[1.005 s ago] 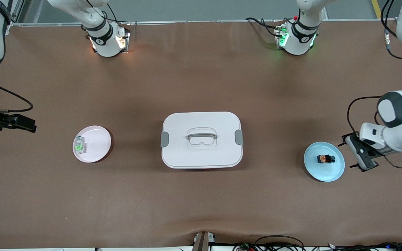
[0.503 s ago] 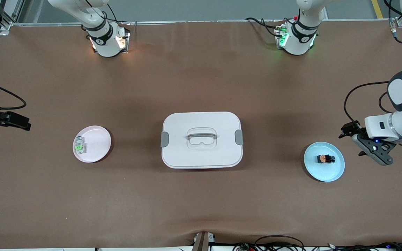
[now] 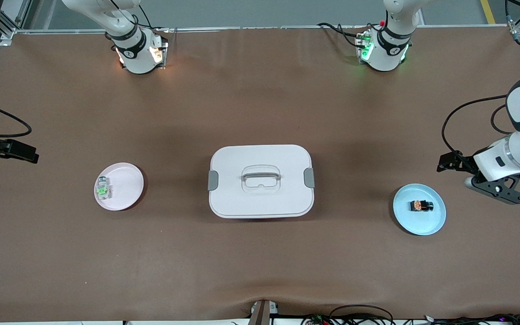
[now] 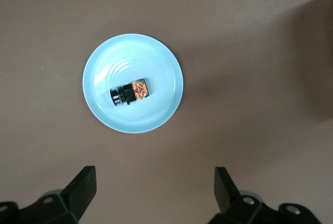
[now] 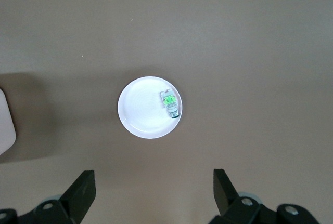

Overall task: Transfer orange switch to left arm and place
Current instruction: 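Raise the left gripper away from the blue plate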

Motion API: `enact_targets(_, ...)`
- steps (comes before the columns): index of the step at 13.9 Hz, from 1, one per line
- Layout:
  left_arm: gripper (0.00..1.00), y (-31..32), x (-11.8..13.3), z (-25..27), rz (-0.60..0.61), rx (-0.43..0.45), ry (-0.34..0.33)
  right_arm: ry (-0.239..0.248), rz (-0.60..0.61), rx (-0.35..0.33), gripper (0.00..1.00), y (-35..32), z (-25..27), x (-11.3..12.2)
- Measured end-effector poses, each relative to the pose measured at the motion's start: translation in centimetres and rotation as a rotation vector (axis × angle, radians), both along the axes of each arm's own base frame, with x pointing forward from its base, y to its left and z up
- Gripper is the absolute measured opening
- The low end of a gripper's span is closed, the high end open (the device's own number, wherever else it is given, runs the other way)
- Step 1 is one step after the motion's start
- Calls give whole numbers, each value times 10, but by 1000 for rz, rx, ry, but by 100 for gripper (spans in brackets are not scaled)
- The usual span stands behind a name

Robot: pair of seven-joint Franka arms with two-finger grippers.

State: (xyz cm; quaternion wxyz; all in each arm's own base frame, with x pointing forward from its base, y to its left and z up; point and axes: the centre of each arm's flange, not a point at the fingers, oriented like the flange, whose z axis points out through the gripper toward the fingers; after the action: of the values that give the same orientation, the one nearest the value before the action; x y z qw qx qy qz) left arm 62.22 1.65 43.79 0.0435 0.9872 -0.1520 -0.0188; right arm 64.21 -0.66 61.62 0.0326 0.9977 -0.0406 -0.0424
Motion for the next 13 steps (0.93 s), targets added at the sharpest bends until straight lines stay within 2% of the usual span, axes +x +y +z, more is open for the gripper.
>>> enact_targets(2, 100, -11, -6, 19, 100, 17, -2, -1, -13, 7, 100, -7, 1, 0)
enact_targets(5, 100, -44, -21, 45, 290, 47, 26, 6, -53, 76, 100, -38, -1, -3)
enact_targets(7, 100, -71, -30, 57, 397, 64, 37, 10, -65, 95, 100, -48, 0, -5)
enact_targets(10, 100, -76, -38, 68, 445, 85, 54, 12, -54, 103, 100, -42, 1, -6)
enact_targets(13, 100, -58, -34, 92, 475, 82, 43, 18, -40, 105, 100, -32, 5, -9)
